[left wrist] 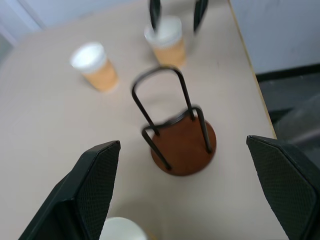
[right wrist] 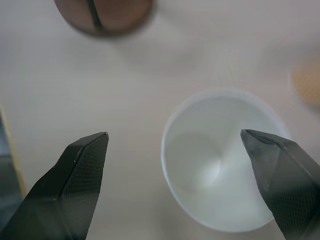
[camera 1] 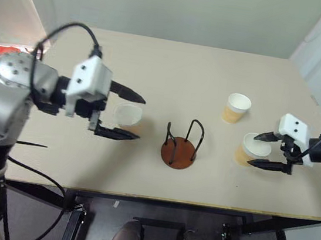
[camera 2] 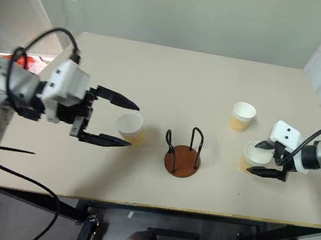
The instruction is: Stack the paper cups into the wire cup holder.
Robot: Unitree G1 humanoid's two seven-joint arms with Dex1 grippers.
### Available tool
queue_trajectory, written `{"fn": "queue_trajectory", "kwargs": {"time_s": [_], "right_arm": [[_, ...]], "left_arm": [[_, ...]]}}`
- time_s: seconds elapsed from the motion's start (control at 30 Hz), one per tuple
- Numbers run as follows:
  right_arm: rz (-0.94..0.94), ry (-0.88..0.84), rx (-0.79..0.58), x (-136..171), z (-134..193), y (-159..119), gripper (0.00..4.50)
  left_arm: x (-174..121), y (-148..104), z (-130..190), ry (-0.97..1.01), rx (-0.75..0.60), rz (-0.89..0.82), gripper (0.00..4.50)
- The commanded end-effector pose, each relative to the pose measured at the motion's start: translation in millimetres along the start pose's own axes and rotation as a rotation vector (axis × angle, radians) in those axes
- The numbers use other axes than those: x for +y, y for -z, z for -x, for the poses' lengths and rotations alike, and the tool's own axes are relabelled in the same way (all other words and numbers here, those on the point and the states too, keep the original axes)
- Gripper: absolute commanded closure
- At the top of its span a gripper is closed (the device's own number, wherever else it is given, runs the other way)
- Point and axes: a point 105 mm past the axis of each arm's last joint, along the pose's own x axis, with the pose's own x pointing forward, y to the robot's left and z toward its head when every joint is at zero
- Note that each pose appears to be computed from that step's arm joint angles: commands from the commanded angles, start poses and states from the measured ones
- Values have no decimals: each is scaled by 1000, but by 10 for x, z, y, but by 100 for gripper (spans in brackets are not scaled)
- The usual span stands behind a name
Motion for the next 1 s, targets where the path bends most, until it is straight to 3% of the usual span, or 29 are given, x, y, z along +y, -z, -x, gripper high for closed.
{"fn": "queue_trajectory", "kwargs": {"time_s": [0.03, 0.23, 0.43, 0.53, 0.63, 0.73, 0.8, 1.0], "right_arm": [[42, 26, 17, -51, -6, -23, 57], [39, 24, 32, -85, -104, 36, 250], [83, 11, -10, -88, -55, -164, 447], [132, -11, -62, -69, 65, -373, 447], [215, -50, -175, -16, 254, -762, 447], [342, -138, -375, 144, 448, -1373, 447], [424, -189, -438, 253, 453, -1632, 447], [495, -302, -473, 399, 120, -1869, 447]], "left_arm": [[-48, -114, 111, -14, -53, -1, 0], [-54, -163, 173, -40, -97, 31, 0], [-87, -182, 163, -29, -122, 44, 0], [-100, -252, 133, -9, -171, 40, 0], [-91, -268, 83, 3, -191, 42, 0], [-71, -258, 18, 8, -206, 41, 0], [-49, -214, -13, 2, -187, 40, 0], [-2, -55, 121, -37, -87, 59, 0]]}}
